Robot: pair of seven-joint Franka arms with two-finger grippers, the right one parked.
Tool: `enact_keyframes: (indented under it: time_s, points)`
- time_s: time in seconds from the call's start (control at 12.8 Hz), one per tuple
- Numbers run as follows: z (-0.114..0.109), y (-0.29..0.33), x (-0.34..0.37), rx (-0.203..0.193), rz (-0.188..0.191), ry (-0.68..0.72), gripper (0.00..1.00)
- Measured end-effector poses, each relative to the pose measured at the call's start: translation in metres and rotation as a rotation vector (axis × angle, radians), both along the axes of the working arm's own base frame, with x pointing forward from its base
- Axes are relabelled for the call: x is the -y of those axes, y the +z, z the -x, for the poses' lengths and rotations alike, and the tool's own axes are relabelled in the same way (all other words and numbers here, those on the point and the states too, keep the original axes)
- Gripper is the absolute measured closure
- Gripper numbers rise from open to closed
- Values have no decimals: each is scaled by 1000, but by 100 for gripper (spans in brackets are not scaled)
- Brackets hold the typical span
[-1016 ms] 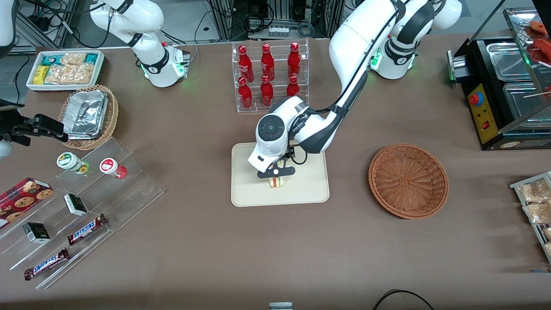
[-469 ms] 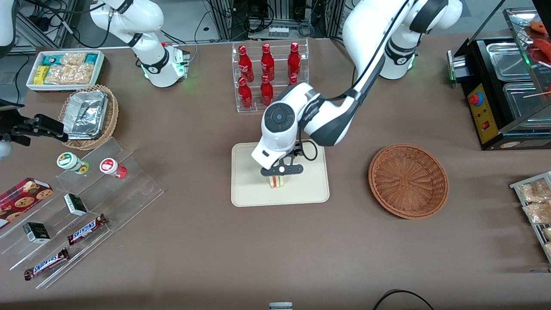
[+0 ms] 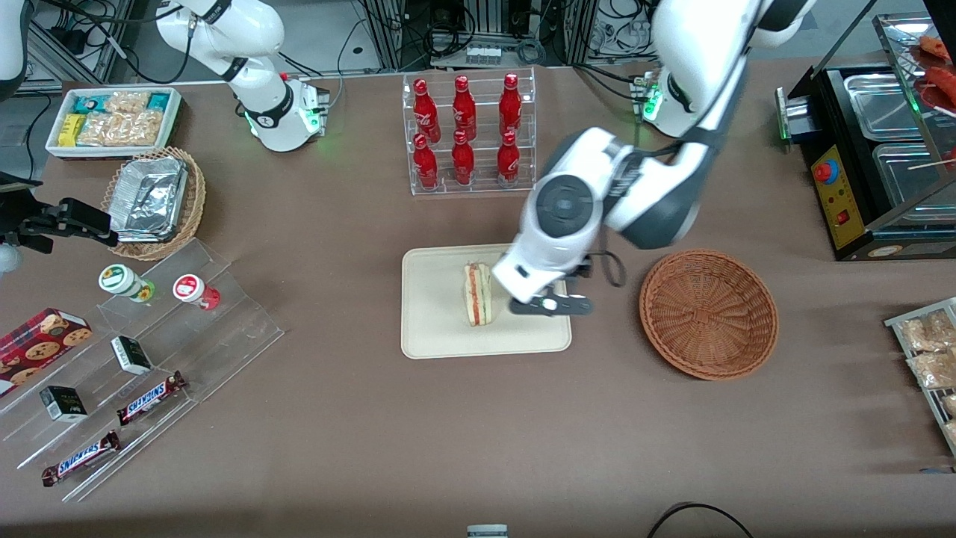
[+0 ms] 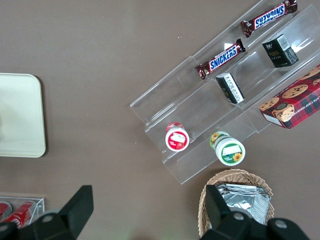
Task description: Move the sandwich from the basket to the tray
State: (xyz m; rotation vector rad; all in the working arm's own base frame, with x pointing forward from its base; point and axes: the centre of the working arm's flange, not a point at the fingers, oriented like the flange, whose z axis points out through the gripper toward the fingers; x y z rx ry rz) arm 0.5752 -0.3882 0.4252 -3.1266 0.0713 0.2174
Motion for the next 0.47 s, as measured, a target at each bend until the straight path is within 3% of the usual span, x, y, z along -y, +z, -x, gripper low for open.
enact_keyframes:
  time_s: [0.47]
  points:
    - [-12,38,-95,4,11,-51,0]
